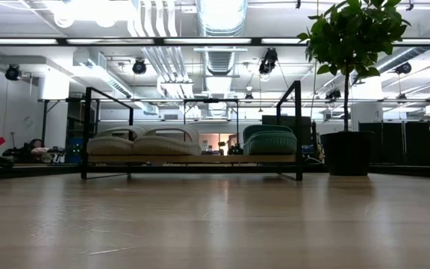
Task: Pick and place slides into the shelf
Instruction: Put the green slide on the shelf
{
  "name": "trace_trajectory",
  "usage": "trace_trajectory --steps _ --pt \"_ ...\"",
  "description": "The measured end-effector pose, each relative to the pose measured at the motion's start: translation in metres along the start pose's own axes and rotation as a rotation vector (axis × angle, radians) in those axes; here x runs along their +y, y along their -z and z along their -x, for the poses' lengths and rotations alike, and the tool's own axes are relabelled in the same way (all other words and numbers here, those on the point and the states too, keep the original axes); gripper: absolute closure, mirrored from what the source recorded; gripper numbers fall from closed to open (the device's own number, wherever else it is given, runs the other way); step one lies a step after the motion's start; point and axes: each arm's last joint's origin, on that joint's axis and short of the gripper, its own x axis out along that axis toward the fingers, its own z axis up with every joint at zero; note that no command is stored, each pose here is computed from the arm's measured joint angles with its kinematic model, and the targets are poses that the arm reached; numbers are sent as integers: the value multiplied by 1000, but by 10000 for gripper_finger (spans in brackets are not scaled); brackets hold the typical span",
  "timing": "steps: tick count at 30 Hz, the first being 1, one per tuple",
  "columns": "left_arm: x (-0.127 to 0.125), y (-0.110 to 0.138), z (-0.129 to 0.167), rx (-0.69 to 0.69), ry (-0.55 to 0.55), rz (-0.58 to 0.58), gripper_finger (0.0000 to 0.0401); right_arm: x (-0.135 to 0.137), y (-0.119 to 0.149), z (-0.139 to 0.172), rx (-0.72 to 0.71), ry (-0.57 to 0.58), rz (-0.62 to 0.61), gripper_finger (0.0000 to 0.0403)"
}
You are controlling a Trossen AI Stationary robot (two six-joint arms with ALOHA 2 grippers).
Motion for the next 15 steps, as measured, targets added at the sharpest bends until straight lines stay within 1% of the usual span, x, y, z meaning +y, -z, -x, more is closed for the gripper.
trace_trajectory --steps 4,7,10,12,15 --pt "-1 1 0 5 10 -5 401 -1 1 -1 14 12 -6 370" --pt "-2 2 1 20 30 -64 385 -4 0 2 11 13 -16 371" --pt "-5 5 2 53 72 -185 345 -9 -1 7 10 19 -22 371" --pt "-7 6 5 100 82 -264 308 -15 -1 14 14 20 -36 371" --pt "-7 6 8 215 -4 -361 251 -28 0 26 34 30 -101 371"
